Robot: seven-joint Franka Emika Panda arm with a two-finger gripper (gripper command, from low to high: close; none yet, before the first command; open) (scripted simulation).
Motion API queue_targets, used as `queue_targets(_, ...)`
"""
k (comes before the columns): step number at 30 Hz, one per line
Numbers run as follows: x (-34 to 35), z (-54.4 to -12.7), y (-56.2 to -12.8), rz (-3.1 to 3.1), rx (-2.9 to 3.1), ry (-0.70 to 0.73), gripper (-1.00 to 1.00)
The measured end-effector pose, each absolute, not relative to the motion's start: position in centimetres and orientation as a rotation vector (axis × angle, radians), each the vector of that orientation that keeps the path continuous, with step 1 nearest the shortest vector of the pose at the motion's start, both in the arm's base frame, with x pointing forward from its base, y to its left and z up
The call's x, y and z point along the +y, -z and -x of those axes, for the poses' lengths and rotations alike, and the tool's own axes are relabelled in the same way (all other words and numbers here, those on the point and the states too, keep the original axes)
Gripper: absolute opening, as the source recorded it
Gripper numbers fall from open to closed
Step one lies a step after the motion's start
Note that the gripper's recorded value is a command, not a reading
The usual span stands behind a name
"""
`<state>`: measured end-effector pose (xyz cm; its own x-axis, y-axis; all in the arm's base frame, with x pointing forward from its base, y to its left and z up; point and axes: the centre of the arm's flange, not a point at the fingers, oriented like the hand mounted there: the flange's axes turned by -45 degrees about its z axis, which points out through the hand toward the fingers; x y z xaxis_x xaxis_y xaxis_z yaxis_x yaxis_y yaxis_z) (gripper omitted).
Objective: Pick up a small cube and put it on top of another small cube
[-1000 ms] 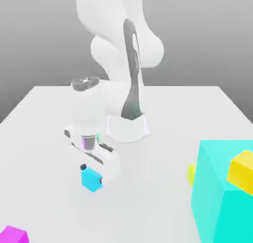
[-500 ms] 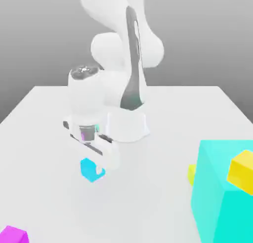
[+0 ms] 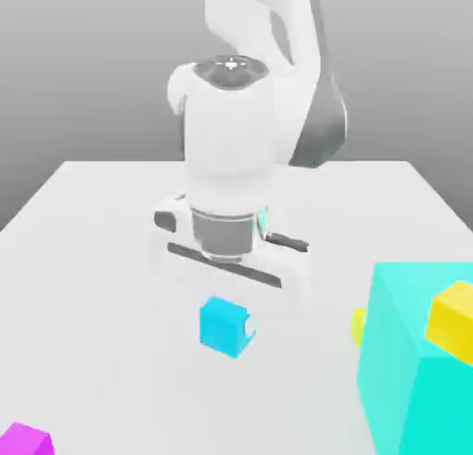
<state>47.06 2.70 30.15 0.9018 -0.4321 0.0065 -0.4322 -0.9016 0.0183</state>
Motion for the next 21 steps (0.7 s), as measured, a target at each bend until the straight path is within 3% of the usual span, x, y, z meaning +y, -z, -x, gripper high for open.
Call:
queue_targets(7, 11.9, -51.4, -37.3, -3.091, -0.492, -0.002, -1.0)
queue_targets(13, 21.0, -52.0, -44.2, -3.129, -0.297, 0.001, -1.0)
queue_targets(17, 22.1, -52.3, -41.0, -3.133, -0.284, 0.002, -1.0)
queue_targets(18, 22.1, -52.3, -39.9, -3.133, -0.284, 0.002, 1.0)
queue_targets(21, 22.1, -52.3, -39.9, -3.133, -0.284, 0.002, 1.0)
